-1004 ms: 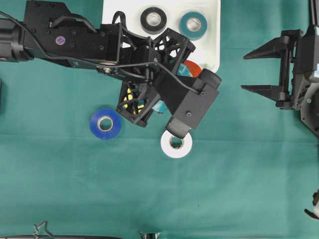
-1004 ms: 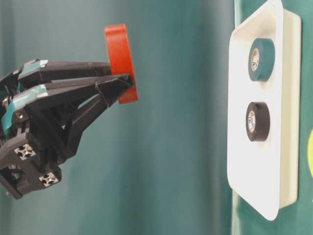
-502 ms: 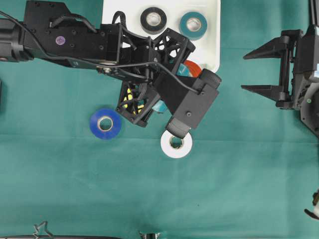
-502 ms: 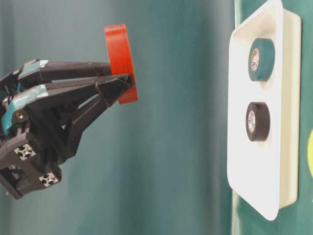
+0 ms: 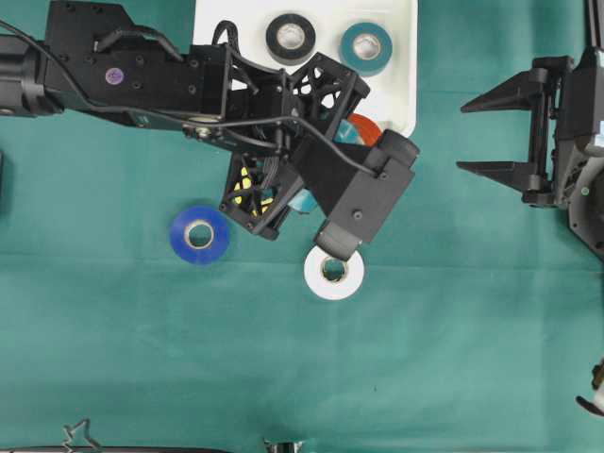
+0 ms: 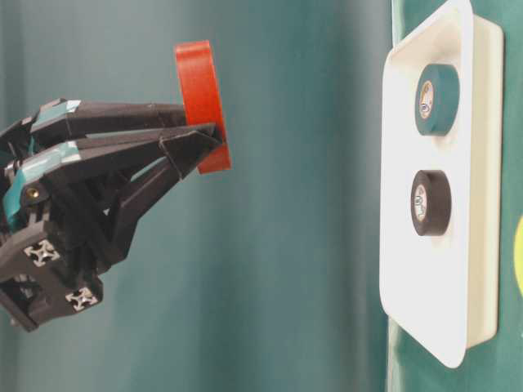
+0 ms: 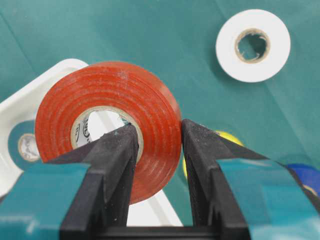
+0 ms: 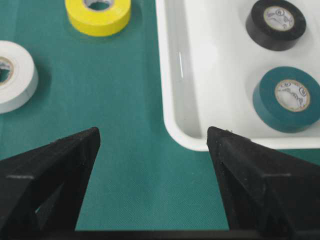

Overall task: Pick up the tape from a random location and place it into the white case.
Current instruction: 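Lift the red roll with the left gripper, then carry the red roll to the tray's left side and lower it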

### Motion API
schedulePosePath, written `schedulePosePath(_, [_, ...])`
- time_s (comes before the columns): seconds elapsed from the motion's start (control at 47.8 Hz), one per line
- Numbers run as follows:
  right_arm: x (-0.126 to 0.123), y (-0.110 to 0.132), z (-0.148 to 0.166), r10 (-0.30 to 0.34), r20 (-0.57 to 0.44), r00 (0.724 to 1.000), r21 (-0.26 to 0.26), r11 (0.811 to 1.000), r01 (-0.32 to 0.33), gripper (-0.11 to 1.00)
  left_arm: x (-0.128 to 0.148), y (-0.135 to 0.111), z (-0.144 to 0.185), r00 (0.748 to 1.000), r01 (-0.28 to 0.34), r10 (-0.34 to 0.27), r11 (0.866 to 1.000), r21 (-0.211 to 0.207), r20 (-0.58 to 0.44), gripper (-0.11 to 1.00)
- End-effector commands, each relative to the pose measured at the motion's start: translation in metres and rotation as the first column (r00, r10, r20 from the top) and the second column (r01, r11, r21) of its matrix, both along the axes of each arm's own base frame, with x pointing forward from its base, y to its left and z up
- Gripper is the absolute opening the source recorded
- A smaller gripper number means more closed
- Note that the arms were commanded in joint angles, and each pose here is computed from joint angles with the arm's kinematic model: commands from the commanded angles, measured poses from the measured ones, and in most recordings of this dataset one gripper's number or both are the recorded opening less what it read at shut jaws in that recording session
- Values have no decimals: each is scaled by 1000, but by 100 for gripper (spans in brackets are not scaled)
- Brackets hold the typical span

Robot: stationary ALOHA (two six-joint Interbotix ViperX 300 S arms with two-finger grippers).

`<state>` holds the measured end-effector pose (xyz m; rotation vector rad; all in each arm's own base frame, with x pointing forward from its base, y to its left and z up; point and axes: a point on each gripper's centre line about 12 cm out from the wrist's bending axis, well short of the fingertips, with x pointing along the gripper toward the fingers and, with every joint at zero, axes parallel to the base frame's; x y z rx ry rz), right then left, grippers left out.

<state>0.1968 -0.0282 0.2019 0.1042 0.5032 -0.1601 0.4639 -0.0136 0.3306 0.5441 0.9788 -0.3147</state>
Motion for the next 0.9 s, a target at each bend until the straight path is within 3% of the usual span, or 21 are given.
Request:
schedulePosePath(0.0, [5,0,9,5,24,1000,-6,1000,-4,82,-3,10,28,997,-19,19,1000,-2,75,25])
schedulePosePath(0.251, [5,0,10,5,25,1000,-6,1000,-4,82,-3,52,29,991,-108,107,994,0,83,25])
schedulePosePath(0.481, [5,0,10,5,27,1000,-7,1000,-4,82,-10,98,28,975,-209,208,978,-2,83,25])
schedulePosePath(0.878, [5,0,9,4,19,1000,-6,1000,-4,82,-26,110,20,968,-244,244,970,-3,51,25])
